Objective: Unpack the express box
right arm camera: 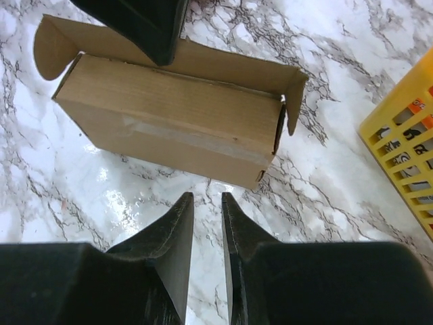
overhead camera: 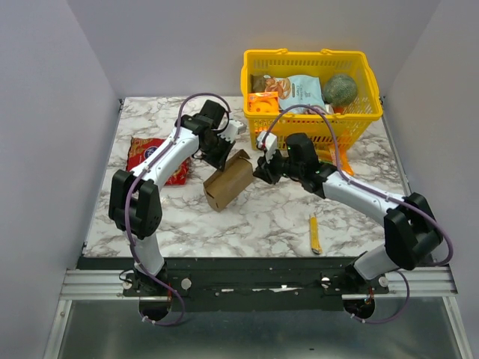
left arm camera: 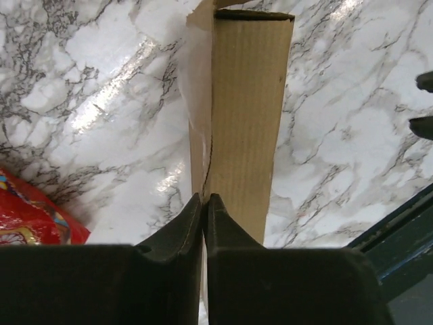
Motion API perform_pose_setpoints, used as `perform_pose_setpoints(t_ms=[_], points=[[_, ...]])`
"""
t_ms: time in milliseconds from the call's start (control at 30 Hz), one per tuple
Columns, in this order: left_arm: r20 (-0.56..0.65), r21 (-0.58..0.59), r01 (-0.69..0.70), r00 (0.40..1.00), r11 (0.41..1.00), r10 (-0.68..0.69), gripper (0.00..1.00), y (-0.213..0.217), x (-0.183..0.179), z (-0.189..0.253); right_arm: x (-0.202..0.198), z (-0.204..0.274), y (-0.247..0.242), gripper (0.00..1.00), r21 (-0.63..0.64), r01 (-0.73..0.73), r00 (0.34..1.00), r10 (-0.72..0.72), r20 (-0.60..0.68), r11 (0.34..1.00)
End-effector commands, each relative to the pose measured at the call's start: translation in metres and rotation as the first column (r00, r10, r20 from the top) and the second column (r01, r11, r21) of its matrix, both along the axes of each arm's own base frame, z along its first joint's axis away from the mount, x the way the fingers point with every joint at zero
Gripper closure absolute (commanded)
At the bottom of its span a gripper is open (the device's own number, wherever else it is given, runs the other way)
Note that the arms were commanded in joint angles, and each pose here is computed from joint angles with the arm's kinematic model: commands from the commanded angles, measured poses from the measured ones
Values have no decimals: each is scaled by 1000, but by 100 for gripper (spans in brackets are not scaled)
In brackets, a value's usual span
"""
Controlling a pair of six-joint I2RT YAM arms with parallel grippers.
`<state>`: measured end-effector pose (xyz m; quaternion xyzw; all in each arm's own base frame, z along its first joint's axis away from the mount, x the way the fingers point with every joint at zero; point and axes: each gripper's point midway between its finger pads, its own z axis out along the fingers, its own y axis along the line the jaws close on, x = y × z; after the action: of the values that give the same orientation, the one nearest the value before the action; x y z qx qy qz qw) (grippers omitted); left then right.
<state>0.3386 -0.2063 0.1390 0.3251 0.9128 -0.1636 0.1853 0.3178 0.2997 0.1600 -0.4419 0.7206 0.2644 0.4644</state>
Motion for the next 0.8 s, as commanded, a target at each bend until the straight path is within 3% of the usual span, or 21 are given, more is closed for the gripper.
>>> perform_pose_setpoints(t_ms=[0, 167, 367, 500, 767], points=[[-24, 9, 34, 999, 999, -34, 100, 0, -1, -4, 17, 8, 24, 70, 52, -22, 1000, 22, -1, 998], [-28, -33, 46, 999, 998, -47, 100, -6, -5, 3, 34, 16, 46, 71, 81, -21, 1000, 22, -2, 996], [-56, -48, 38, 998, 998, -40, 100, -8, -11, 2, 33, -10, 61, 73, 39, -39, 999, 40, -27, 998], [-74, -91, 31, 997, 995, -38, 100, -13, -14, 6, 21, -49, 49, 74, -39, -29, 997, 26, -78, 999], [-16, -238, 62, 998, 969, -67, 100, -31, -13, 59, -8, -75, 6, 76, -201, -32, 994, 10, -110, 979]])
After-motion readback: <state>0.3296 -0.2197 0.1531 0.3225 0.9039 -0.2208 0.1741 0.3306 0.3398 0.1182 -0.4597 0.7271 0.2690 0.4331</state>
